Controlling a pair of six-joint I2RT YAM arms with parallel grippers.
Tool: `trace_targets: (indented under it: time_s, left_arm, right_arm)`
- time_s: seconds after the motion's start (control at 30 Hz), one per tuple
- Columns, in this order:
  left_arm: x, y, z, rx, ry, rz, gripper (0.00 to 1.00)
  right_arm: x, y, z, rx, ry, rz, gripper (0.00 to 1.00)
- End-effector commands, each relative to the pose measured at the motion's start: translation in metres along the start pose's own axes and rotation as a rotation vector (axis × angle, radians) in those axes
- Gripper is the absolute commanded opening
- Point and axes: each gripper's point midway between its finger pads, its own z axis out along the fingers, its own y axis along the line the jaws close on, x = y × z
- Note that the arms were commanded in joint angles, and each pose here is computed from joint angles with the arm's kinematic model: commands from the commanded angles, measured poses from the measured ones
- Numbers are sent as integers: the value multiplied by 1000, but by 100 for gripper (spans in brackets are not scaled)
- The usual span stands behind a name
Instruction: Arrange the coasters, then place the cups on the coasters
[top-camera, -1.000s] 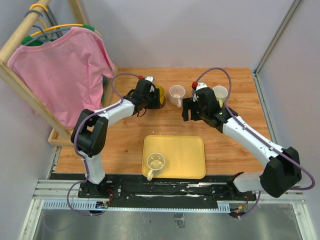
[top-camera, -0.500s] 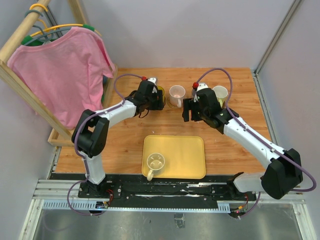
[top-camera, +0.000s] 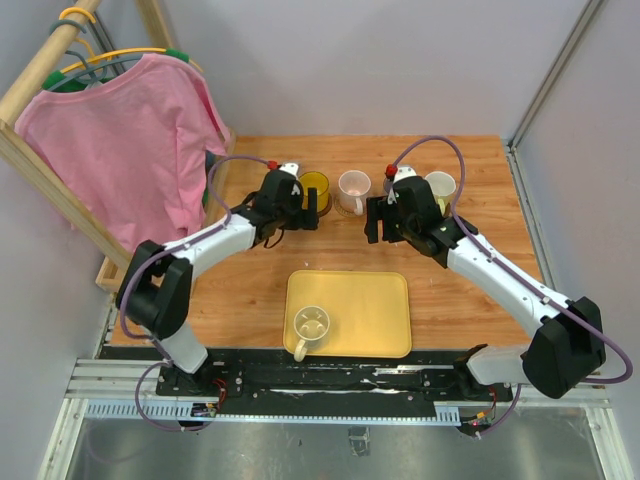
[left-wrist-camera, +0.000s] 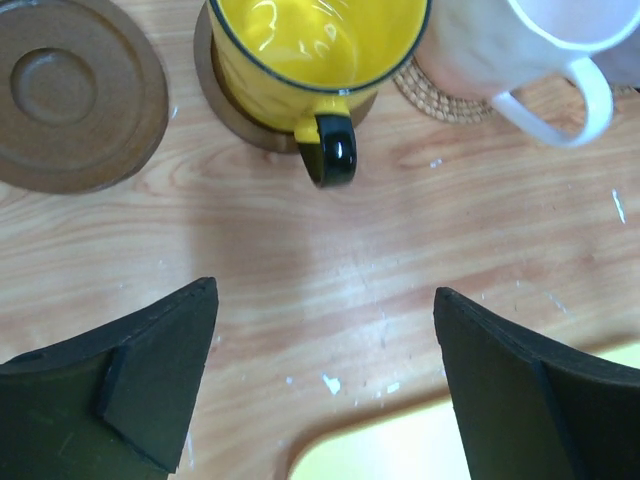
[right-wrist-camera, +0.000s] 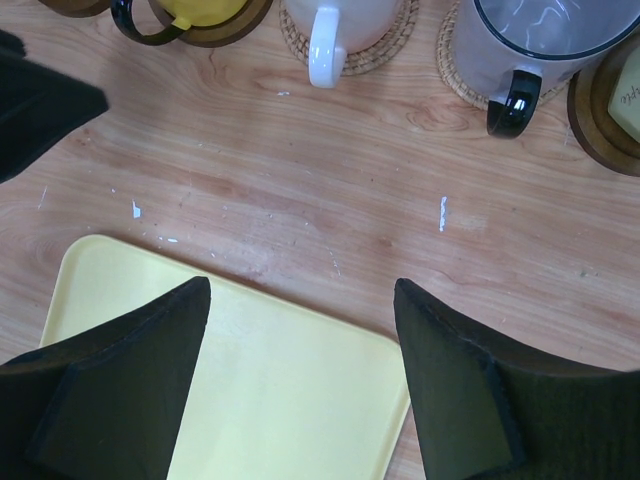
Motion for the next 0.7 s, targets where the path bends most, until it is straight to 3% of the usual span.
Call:
trace_targets:
  time_s: [0.0,0.3,0.67]
  left_arm:
    - [-1,-7,-43,77,-36,50,93]
    - [65,-28,-139,318,81,192,100]
    - [92,-68,-207,473,145,192,100]
  right_arm:
    - [-5,-4,-6,27,-25,-13,76]
    - [-7,-19,-4,65,-27,36,77]
    - [-3,-80,-16,183,-51,190,88]
